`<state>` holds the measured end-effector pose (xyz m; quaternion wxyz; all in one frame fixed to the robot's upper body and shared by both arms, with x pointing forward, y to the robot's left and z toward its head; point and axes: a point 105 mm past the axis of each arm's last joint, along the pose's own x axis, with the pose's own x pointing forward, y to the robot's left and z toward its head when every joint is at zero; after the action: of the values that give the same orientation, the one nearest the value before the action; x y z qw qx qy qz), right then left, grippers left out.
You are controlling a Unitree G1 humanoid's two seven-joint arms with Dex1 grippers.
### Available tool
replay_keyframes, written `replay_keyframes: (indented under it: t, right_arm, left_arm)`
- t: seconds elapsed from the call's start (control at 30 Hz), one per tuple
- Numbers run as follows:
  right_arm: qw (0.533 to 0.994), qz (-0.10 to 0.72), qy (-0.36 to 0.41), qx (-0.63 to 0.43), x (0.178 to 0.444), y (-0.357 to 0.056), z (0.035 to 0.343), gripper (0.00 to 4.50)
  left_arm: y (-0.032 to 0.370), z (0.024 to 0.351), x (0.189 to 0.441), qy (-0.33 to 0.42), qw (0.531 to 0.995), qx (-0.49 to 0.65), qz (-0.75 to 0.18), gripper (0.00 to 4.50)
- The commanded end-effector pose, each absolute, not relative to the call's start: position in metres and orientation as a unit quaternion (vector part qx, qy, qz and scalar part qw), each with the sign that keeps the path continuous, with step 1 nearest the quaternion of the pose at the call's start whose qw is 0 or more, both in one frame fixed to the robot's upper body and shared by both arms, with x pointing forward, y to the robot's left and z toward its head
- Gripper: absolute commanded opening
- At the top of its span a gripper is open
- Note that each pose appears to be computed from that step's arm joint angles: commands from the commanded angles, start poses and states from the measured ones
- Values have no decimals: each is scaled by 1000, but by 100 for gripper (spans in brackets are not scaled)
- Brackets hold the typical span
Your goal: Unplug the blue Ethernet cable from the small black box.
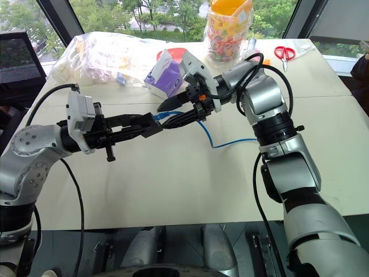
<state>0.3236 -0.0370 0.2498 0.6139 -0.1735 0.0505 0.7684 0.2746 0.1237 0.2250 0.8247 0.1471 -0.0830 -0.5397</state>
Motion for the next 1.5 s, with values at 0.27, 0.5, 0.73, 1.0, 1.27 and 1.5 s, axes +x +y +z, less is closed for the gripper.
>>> replay_keyframes:
  t: [0.27, 0.5, 0.73, 1.0, 1.27, 1.5]
  right_arm:
    - [608, 772, 18, -184, 316, -32, 266, 10]
    - [608, 773, 17, -179, 316, -31, 267, 10]
    - [623, 761, 15, -180, 324, -36, 267, 10]
    - [654, 728, 28, -204, 346, -63, 266, 10]
    - [668, 688, 44, -278, 361, -86, 252, 10]
    - [702, 686, 16, -187, 364, -75, 276, 10]
  left_arm:
    - [121, 239, 272, -112, 822, 157, -536, 50]
    - [122, 241, 273, -114, 825, 153, -532, 50]
    - [123, 236, 269, -107, 821, 156, -539, 50]
    - [141, 218, 271, -67, 830, 160, -530, 50]
    - [154, 200, 268, -34, 826, 196, -528, 50]
    - [161, 209, 289, -65, 861, 184, -470, 50]
